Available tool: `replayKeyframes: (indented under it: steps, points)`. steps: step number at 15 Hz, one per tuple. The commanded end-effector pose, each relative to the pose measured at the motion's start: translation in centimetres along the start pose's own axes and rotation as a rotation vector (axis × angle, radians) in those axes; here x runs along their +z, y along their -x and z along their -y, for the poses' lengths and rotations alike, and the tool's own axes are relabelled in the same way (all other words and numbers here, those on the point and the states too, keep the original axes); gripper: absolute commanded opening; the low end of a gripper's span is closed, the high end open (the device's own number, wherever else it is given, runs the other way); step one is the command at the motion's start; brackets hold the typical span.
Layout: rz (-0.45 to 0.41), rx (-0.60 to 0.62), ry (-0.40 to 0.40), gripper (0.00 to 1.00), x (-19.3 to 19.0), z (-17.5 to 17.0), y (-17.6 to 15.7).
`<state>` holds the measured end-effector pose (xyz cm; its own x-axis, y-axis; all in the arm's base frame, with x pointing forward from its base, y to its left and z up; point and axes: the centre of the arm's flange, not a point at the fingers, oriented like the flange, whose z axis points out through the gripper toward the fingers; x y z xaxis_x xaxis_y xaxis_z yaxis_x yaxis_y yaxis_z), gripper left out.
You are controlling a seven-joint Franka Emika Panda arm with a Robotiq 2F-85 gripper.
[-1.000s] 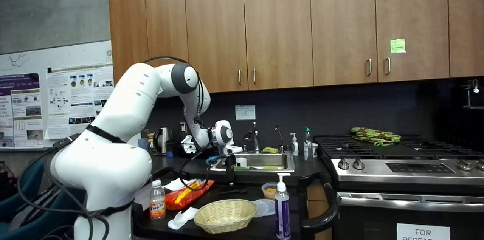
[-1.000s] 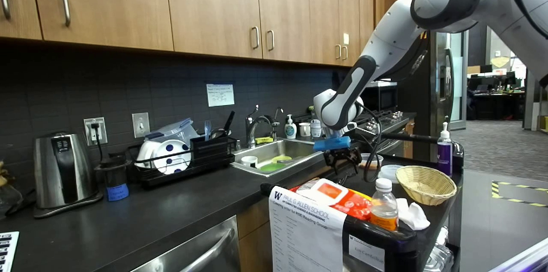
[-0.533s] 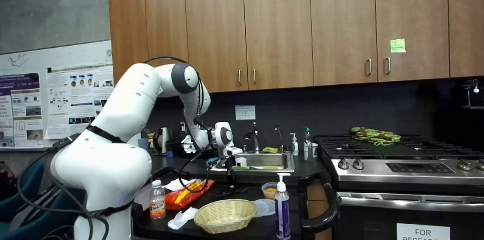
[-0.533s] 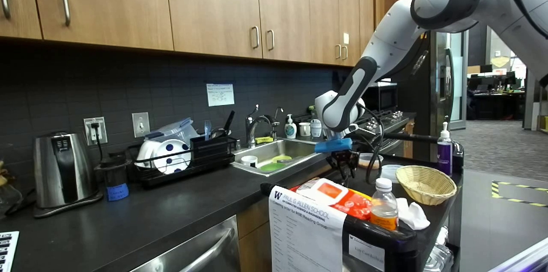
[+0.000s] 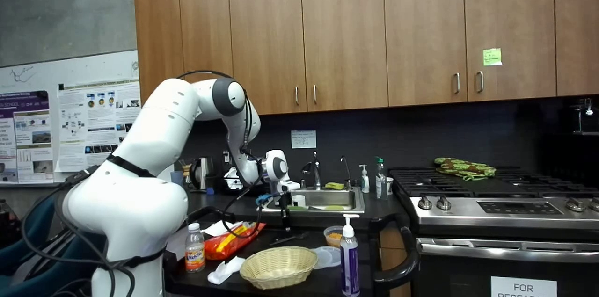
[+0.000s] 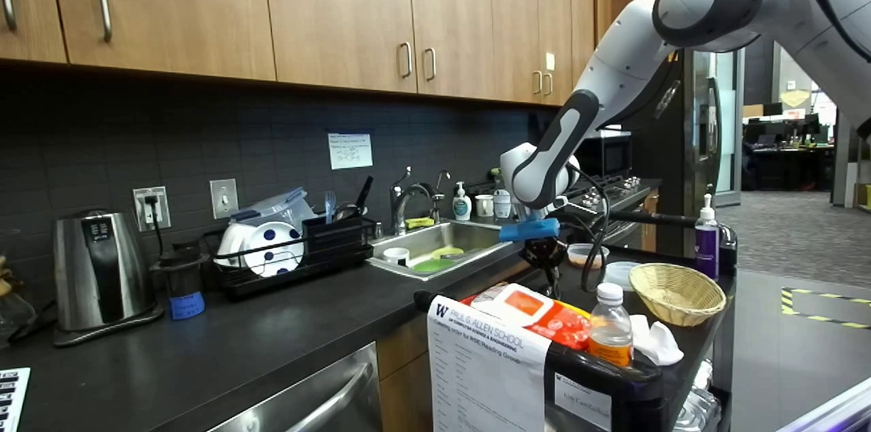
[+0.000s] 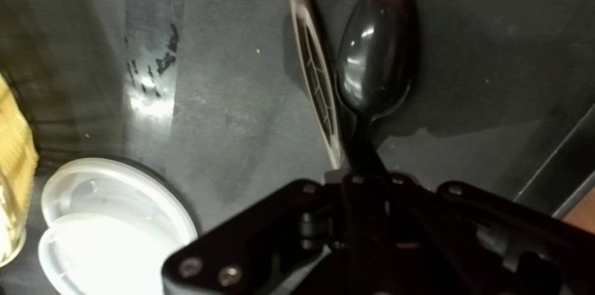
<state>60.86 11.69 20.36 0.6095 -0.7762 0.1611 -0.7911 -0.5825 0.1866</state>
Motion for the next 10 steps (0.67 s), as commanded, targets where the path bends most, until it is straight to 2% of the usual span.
replayKeyframes:
  steps: [1, 2, 3, 4, 6, 10]
  points:
    - [-0.013, -0.033, -0.022, 0.0, -1.1, -0.6, 0.0]
    - [-0.011, -0.039, -0.02, 0.0, -1.0, -0.7, 0.1]
    - [-0.005, -0.046, -0.022, 0.26, -0.7, -0.8, 0.1]
    - [-0.006, -0.061, -0.025, 0.27, -0.6, -0.9, 0.0]
    - [-0.017, -0.116, -0.086, 0.37, -0.7, -1.2, -0.1]
    - [-0.052, -0.202, -0.178, 0.64, -0.6, -1.8, -0.4]
